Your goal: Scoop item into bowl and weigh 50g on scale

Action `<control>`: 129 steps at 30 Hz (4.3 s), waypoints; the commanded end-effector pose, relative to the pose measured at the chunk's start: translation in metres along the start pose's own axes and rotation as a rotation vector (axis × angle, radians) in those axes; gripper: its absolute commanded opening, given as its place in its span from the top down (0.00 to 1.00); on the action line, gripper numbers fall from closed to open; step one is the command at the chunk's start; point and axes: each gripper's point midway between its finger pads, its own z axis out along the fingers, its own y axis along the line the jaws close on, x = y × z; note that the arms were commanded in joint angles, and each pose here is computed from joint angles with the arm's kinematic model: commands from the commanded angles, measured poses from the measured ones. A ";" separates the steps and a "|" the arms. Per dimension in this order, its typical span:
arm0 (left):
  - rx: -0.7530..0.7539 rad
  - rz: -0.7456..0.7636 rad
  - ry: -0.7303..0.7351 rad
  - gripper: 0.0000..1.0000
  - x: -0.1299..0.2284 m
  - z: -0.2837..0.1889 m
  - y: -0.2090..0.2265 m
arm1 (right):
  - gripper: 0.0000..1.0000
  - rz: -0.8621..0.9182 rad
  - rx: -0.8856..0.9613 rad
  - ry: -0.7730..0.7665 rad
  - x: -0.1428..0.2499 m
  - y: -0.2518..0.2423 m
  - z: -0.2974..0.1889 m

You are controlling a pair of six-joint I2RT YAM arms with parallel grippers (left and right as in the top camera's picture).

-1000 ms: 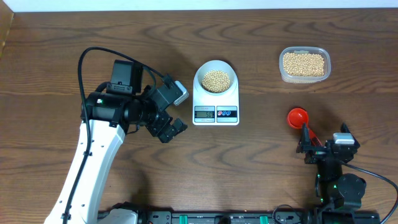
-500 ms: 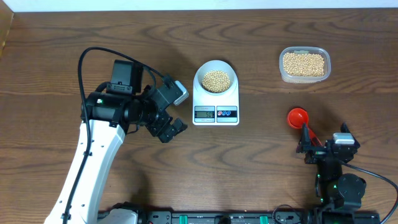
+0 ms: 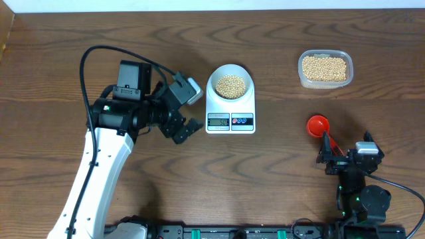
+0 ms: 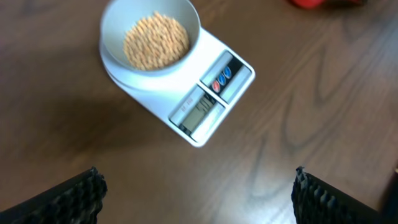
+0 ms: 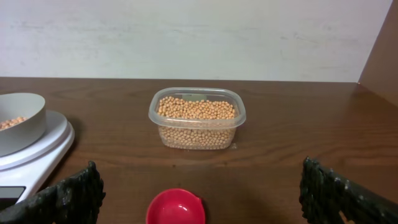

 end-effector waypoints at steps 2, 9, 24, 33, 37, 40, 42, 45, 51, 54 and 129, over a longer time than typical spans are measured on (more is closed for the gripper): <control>-0.020 -0.010 -0.060 0.02 -0.014 -0.009 0.002 | 0.01 0.012 0.009 0.000 0.001 -0.001 0.000; -0.047 -0.109 -0.109 0.02 -0.018 -0.024 -0.006 | 0.01 0.012 0.009 0.000 0.001 -0.001 0.000; -0.203 -0.269 -0.320 0.02 0.003 -0.050 -0.023 | 0.01 0.012 0.009 0.000 0.001 -0.001 0.000; -0.294 -0.381 -0.510 0.02 0.036 -0.051 -0.023 | 0.01 0.012 0.009 0.000 0.001 -0.001 0.000; -0.323 -0.442 -0.572 0.02 0.050 -0.054 -0.022 | 0.01 0.012 0.009 0.000 0.001 -0.001 0.000; -0.334 -0.425 -0.601 0.02 0.056 -0.054 -0.027 | 0.01 0.012 0.009 0.000 0.000 -0.001 0.000; -0.340 -0.411 -0.621 0.02 0.060 -0.054 -0.031 | 0.01 0.012 0.009 0.000 0.001 -0.001 0.000; -0.350 -0.389 -0.652 0.02 0.063 -0.056 -0.035 | 0.01 0.012 0.009 0.000 0.000 -0.001 0.000; -0.360 -0.384 -0.661 0.02 0.069 -0.053 -0.036 | 0.01 0.012 0.009 0.000 0.001 -0.001 0.000; -0.390 -0.393 -0.661 0.02 0.073 -0.053 -0.032 | 0.01 0.012 0.009 0.000 0.001 -0.001 0.000; -0.933 -0.543 -0.704 0.02 0.162 -0.054 0.046 | 0.01 0.012 0.009 0.000 0.001 -0.001 0.000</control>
